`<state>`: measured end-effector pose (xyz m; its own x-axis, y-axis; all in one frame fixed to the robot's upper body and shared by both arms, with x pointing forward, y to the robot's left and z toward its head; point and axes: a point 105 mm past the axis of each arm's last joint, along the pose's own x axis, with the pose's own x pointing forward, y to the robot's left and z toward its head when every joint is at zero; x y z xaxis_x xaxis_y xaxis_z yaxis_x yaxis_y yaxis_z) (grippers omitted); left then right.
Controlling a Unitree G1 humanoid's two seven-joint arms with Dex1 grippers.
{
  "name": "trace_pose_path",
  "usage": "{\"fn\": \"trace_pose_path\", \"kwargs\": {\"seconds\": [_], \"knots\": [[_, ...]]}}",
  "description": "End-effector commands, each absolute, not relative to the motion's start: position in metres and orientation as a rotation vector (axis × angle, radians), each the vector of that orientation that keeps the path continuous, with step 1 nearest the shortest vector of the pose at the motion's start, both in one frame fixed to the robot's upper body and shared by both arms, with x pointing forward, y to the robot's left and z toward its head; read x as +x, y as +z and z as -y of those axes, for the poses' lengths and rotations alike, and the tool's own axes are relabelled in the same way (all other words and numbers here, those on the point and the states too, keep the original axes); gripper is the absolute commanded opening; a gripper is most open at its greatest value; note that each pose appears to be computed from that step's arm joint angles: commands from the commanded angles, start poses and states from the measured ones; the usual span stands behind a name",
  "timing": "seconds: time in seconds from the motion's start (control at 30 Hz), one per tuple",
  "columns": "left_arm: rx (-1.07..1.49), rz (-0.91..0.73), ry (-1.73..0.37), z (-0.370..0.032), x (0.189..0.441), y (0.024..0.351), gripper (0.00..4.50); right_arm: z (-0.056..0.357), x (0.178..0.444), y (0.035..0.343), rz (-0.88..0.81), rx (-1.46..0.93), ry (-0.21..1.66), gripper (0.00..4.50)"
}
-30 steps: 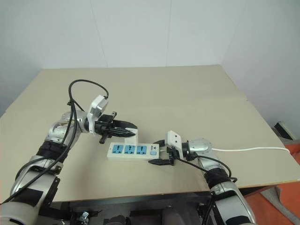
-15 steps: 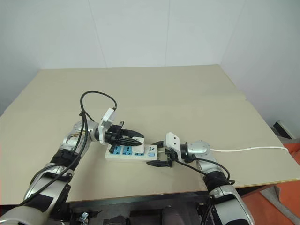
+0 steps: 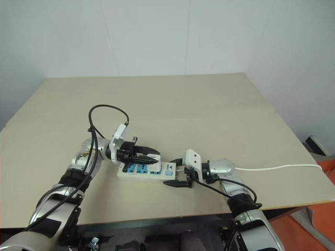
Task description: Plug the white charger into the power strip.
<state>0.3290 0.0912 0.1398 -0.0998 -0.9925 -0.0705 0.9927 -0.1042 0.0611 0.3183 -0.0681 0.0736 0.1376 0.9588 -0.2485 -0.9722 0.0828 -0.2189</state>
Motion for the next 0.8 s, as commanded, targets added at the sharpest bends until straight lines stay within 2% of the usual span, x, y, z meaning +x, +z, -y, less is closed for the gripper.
{"fn": "trace_pose_path", "kwargs": {"seconds": [0.03, 0.43, 0.6, 0.8], "knots": [[0.106, -0.04, -1.673, -0.089, 0.327, 0.127, 1.05, 0.06, 0.306, 0.053, -0.123, -0.383, 1.502, 3.43], [0.143, -0.068, -1.702, -0.082, 0.32, 0.113, 1.05, 0.062, 0.306, 0.053, -0.119, -0.387, 1.495, 3.43], [0.223, 0.04, -1.683, -0.087, 0.314, 0.107, 1.05, 0.061, 0.305, 0.054, -0.108, -0.384, 1.494, 3.43], [0.159, 0.105, -1.624, -0.091, 0.313, 0.112, 1.05, 0.063, 0.302, 0.056, -0.089, -0.375, 1.508, 3.43]]}}
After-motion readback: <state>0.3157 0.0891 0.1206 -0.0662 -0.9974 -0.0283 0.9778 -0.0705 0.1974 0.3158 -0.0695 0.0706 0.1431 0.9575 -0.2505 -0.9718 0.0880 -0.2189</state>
